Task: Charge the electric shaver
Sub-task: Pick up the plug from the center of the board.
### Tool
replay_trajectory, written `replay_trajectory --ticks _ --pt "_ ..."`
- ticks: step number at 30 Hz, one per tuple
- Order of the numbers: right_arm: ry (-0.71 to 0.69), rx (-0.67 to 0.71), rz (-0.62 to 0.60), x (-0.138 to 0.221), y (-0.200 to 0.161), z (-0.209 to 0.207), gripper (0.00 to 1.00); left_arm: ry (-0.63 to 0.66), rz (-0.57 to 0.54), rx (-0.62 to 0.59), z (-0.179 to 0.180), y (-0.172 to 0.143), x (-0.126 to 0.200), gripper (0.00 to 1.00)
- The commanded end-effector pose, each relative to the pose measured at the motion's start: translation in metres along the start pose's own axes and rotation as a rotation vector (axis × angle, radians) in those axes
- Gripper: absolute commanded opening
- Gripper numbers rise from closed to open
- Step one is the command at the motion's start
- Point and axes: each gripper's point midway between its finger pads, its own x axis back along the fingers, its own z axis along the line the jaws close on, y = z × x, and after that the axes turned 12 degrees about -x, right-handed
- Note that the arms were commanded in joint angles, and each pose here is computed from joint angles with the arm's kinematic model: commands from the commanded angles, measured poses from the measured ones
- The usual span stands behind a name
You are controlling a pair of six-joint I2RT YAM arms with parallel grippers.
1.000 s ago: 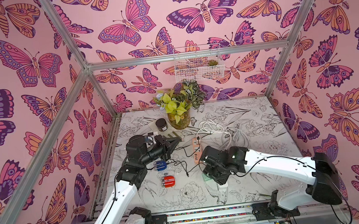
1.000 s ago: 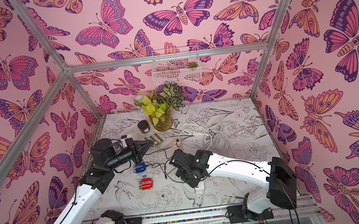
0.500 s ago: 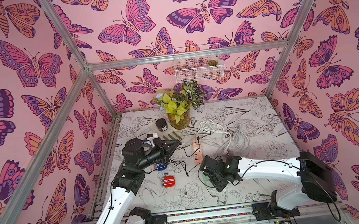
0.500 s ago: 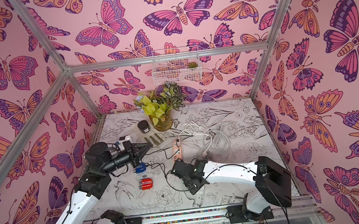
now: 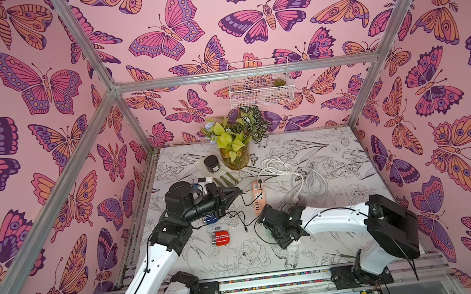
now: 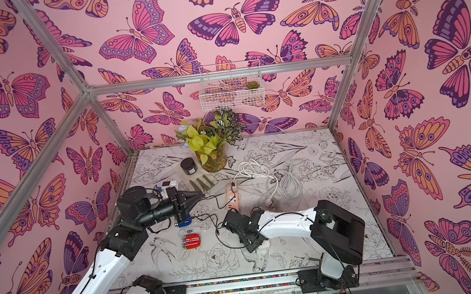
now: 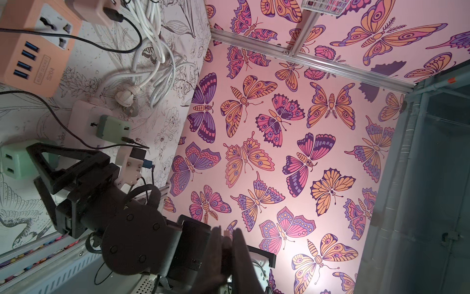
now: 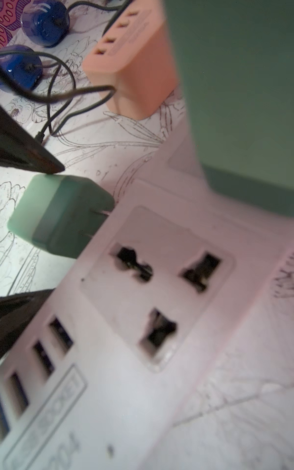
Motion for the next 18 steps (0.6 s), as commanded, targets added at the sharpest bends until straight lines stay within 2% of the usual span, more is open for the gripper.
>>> replay_trajectory --ticks 1,6,12,16,18 --pt "0.037 -0.674 -0.076 -0.003 0.016 0.008 0.73 -0.003 0.015 -0.019 -0.004 -0.003 0.0 0.0" --pt "-0.032 -0.668 -0.086 -0.005 0.015 0.005 0.72 0.004 0.0 -0.017 -0.002 0.001 -0.001 0.0" --pt "-0.143 -0.663 -0.111 -0.003 0.011 -0.011 0.52 0.01 -0.015 -0.013 0.0 0.005 -0.001 0.0" --pt "-0.2 -0.656 -0.102 0.007 0.011 -0.024 0.46 0.013 -0.019 -0.008 0.001 0.006 -0.002 0.0" --pt "-0.205 -0.647 -0.111 0.015 0.013 -0.029 0.46 0.016 -0.022 -0.005 0.002 0.007 -0.002 0.0"
